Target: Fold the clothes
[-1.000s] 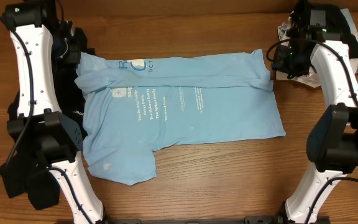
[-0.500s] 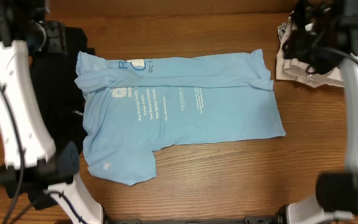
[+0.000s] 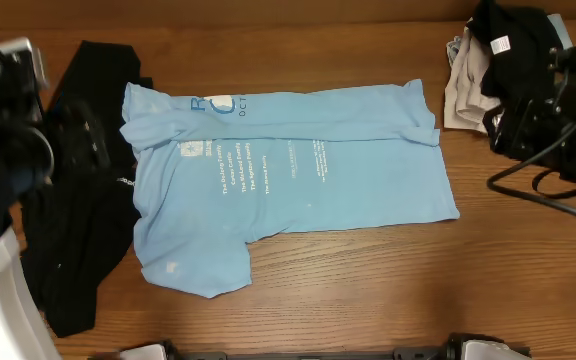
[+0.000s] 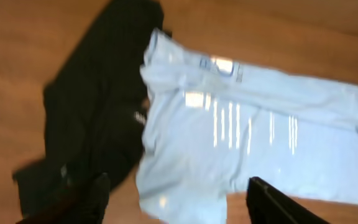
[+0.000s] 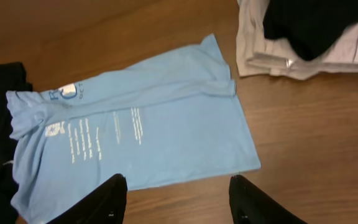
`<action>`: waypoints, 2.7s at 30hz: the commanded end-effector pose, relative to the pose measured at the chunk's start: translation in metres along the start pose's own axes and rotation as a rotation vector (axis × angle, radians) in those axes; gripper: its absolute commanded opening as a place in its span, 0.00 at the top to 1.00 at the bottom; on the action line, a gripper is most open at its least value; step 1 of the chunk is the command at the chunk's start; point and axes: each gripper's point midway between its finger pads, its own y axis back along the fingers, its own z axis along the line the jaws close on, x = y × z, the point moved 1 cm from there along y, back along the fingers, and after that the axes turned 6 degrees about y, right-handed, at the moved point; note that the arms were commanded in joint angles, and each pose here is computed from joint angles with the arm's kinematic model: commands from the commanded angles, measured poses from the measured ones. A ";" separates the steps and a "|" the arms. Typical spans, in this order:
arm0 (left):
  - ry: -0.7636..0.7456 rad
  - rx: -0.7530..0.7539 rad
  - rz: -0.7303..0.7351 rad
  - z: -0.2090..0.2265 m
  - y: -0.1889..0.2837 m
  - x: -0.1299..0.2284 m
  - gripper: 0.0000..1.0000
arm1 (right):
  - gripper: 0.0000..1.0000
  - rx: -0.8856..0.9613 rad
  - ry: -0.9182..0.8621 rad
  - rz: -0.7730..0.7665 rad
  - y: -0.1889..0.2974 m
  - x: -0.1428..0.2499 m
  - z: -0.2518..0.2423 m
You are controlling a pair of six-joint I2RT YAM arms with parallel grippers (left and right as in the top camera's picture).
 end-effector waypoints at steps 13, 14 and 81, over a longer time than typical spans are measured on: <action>0.227 -0.111 0.286 0.045 -0.109 0.151 0.21 | 0.43 0.012 -0.073 0.212 -0.053 0.053 -0.016; 0.240 -0.122 0.315 0.048 -0.121 0.162 0.21 | 0.43 0.009 -0.076 0.220 -0.058 0.056 -0.017; 0.178 -0.308 0.897 0.018 -0.244 0.347 0.50 | 0.32 0.054 -0.059 0.170 -0.088 0.044 -0.030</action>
